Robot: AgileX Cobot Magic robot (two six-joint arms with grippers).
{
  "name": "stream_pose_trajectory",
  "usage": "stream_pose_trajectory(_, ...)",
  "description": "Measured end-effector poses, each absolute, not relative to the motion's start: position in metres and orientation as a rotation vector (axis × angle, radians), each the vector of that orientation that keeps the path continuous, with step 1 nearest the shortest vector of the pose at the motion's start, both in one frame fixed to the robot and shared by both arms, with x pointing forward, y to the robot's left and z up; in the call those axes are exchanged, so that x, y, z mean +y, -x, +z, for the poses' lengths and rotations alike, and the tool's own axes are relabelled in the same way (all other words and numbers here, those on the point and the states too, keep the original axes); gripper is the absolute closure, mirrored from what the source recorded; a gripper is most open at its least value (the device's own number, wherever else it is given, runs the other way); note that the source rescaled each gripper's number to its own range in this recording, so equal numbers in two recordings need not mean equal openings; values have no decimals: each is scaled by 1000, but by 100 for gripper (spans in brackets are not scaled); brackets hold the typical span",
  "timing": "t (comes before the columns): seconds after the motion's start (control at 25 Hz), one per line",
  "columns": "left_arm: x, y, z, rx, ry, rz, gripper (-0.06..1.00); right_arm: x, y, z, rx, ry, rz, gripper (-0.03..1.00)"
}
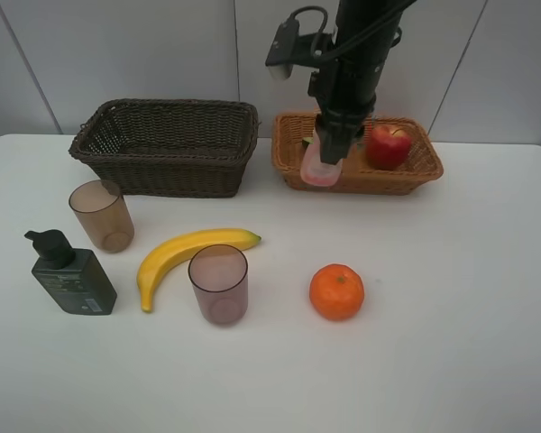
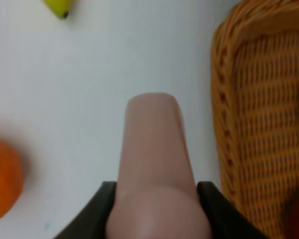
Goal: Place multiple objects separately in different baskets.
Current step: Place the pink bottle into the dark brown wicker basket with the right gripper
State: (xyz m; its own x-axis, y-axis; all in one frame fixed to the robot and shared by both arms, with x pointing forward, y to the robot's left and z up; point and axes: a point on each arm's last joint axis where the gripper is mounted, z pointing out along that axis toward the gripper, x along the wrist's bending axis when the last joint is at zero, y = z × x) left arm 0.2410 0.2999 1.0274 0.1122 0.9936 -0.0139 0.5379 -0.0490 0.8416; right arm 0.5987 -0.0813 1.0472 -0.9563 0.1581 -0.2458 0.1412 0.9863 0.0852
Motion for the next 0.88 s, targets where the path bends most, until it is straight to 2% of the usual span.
stream_pose_trajectory(0.24, 300, -241, 1027, 1512, -1680, 811, -6, -71, -602, 1078, 2822, -245, 281, 97)
stream_pose_trajectory(0.56, 300, -241, 1027, 1512, -1680, 811, -6, -52, -612, 1090, 2670, -280, 606, 97)
stream_pose_trajectory(0.88, 300, -241, 1027, 1512, -1680, 811, -6, -28, -637, 1074, 2498, -381, 890, 97)
